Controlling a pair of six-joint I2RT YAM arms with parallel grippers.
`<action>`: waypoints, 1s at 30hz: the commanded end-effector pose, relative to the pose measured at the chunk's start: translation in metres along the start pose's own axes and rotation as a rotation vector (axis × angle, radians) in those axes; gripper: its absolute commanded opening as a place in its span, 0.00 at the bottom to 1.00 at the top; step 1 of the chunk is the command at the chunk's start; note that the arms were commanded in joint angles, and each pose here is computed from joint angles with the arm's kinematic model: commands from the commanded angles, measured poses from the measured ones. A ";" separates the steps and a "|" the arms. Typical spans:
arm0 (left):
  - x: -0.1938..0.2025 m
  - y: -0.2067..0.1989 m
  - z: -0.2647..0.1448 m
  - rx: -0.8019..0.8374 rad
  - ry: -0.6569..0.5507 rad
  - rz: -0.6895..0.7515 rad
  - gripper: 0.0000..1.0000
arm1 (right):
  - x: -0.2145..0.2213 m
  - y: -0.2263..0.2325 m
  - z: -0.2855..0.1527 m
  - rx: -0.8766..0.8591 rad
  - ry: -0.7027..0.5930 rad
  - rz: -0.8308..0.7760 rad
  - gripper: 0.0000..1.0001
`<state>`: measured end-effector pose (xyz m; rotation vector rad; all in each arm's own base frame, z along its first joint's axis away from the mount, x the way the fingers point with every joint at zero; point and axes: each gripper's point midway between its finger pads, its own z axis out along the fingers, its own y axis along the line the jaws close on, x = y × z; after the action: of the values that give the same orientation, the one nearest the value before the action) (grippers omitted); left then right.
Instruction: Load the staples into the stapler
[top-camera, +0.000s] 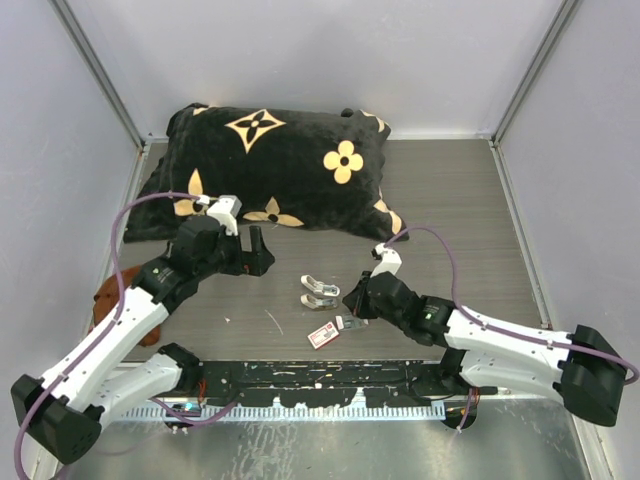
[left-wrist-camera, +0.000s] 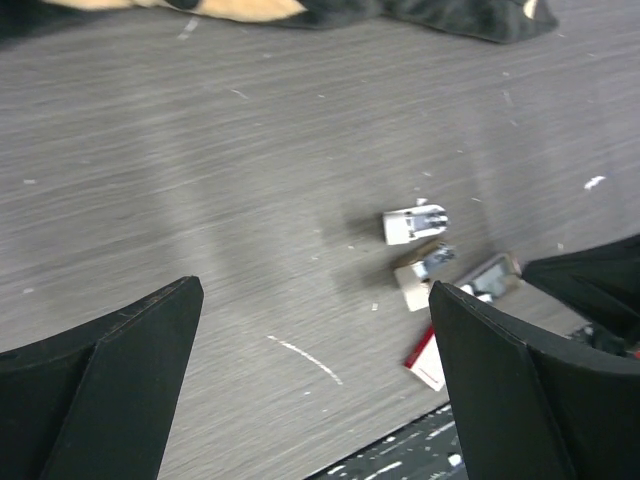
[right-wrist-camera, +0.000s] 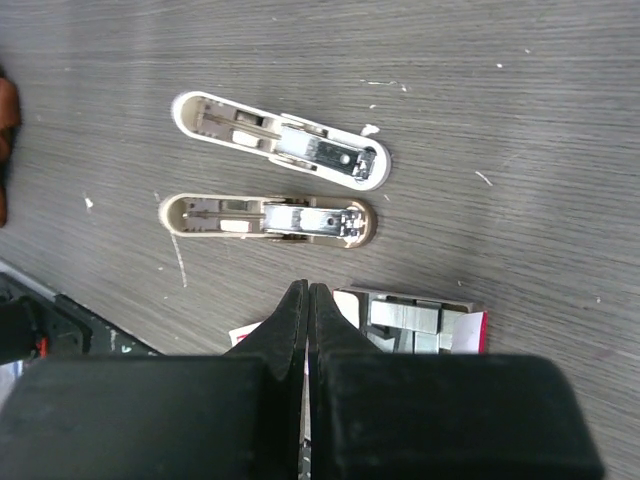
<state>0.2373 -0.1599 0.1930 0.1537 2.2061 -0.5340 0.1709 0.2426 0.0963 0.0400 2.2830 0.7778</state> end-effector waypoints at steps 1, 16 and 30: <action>-0.004 -0.038 0.011 0.182 0.031 -0.084 1.00 | -0.015 0.013 0.013 -0.011 -0.063 0.047 0.01; 0.013 -0.062 0.044 0.274 0.206 -0.055 0.95 | 0.020 -0.021 -0.004 0.108 0.122 -0.086 0.29; 0.045 -0.071 0.073 0.289 0.355 -0.076 0.90 | 0.047 -0.021 -0.003 0.078 0.226 -0.107 0.34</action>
<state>0.2338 -0.2469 0.1181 0.3177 2.5586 -0.8575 0.1424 0.2264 0.0568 -0.1000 2.4978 0.6284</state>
